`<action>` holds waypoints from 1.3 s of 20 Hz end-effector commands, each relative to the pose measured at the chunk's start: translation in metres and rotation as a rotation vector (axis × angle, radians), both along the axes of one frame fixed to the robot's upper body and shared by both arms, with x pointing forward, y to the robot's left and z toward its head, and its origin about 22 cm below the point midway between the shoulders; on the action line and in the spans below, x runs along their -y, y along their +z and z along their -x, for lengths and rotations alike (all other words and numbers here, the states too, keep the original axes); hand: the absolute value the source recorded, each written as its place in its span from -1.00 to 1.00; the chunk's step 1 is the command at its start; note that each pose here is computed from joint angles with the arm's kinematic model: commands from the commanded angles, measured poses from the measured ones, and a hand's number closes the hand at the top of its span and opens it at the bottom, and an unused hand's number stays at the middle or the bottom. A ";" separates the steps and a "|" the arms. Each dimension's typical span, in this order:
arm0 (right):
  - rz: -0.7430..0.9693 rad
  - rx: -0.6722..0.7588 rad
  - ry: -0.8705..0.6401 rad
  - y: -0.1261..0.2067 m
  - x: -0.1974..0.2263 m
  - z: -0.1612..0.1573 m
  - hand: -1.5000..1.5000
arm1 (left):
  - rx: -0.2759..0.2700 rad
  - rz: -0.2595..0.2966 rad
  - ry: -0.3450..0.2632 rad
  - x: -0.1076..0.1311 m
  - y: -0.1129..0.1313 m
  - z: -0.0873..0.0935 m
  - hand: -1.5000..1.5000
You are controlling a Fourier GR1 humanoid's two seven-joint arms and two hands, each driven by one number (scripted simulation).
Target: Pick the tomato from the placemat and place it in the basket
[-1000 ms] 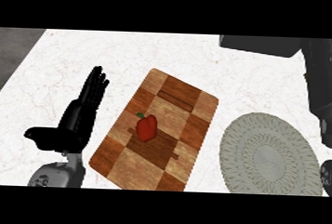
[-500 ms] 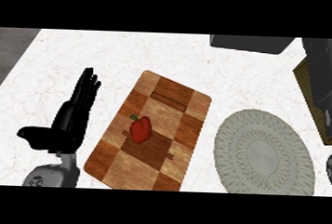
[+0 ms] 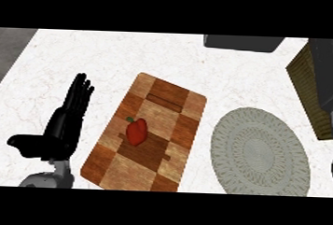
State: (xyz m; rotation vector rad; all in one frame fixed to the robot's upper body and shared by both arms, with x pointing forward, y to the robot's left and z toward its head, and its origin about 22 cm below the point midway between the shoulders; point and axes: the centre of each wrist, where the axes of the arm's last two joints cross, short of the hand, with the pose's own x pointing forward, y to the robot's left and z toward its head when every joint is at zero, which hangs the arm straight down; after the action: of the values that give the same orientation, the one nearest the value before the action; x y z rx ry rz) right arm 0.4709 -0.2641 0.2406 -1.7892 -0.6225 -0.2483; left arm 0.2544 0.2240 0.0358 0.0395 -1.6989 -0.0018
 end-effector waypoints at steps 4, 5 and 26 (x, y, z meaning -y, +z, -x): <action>-0.112 0.034 -0.191 -0.022 0.004 -0.001 1.00 | -0.014 0.015 0.018 -0.007 -0.002 0.002 0.00; -0.115 0.031 -0.189 -0.034 0.010 0.001 1.00 | 0.004 0.002 0.029 -0.001 0.005 -0.002 0.00; -0.212 0.047 -0.185 -0.099 0.051 0.023 1.00 | -0.023 -0.001 0.055 -0.012 0.010 0.010 0.00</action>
State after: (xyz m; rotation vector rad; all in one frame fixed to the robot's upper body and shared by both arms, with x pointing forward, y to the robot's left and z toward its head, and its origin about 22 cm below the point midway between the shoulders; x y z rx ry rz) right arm 0.4506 -0.3170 0.1475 -1.6997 -0.5058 -0.2776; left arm 0.2426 0.2300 0.0369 0.0701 -1.6813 0.0384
